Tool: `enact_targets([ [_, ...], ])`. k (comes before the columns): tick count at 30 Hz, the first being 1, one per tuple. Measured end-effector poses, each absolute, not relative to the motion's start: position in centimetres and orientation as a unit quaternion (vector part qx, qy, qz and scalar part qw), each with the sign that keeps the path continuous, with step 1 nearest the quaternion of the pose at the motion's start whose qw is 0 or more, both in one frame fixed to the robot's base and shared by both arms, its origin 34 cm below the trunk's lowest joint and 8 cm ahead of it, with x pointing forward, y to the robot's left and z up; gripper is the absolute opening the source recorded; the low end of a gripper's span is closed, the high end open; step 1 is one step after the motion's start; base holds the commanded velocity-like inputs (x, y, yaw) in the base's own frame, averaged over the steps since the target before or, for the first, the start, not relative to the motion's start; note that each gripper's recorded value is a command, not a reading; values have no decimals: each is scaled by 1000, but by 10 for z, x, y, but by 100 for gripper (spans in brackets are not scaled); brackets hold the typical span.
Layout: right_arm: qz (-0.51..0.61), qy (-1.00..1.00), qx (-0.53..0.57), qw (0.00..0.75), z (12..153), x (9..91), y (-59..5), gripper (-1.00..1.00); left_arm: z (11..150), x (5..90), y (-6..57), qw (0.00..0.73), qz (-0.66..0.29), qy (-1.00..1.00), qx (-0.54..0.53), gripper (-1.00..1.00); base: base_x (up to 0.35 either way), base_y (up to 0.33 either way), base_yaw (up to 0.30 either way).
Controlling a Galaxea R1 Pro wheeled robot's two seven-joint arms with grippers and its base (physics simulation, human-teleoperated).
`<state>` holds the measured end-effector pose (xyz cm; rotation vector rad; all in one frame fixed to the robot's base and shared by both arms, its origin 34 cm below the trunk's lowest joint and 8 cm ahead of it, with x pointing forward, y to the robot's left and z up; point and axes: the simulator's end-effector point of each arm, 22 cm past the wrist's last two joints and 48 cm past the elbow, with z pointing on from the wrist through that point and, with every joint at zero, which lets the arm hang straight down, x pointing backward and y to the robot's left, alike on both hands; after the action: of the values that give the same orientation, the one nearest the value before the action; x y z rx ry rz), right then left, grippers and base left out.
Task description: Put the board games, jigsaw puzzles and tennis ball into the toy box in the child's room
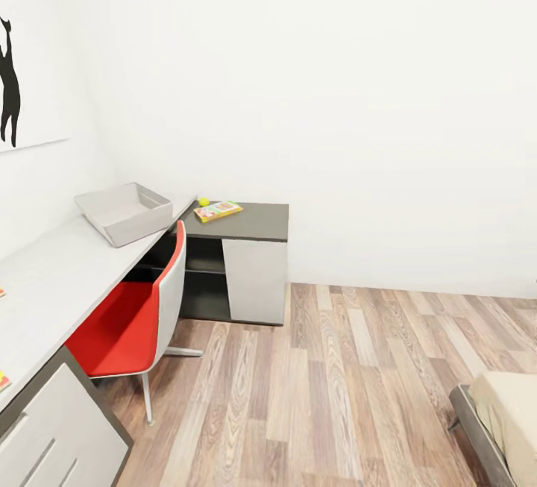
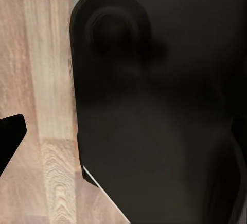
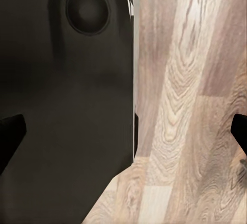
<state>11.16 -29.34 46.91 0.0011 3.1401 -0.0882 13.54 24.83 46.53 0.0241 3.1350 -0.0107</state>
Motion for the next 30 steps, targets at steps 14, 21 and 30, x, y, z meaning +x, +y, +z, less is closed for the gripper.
enact_targets([
  [14,-19,1000,-4,2,490,113,-280,100,487,175,258,42,3,999,9,100,0,0,-15],
  [21,-16,1000,-4,2,501,112,-276,100,498,189,259,54,4,999,8,100,0,0,0],
  [30,-17,1000,-3,2,514,111,-277,100,511,207,262,65,7,998,8,100,0,0,0],
])
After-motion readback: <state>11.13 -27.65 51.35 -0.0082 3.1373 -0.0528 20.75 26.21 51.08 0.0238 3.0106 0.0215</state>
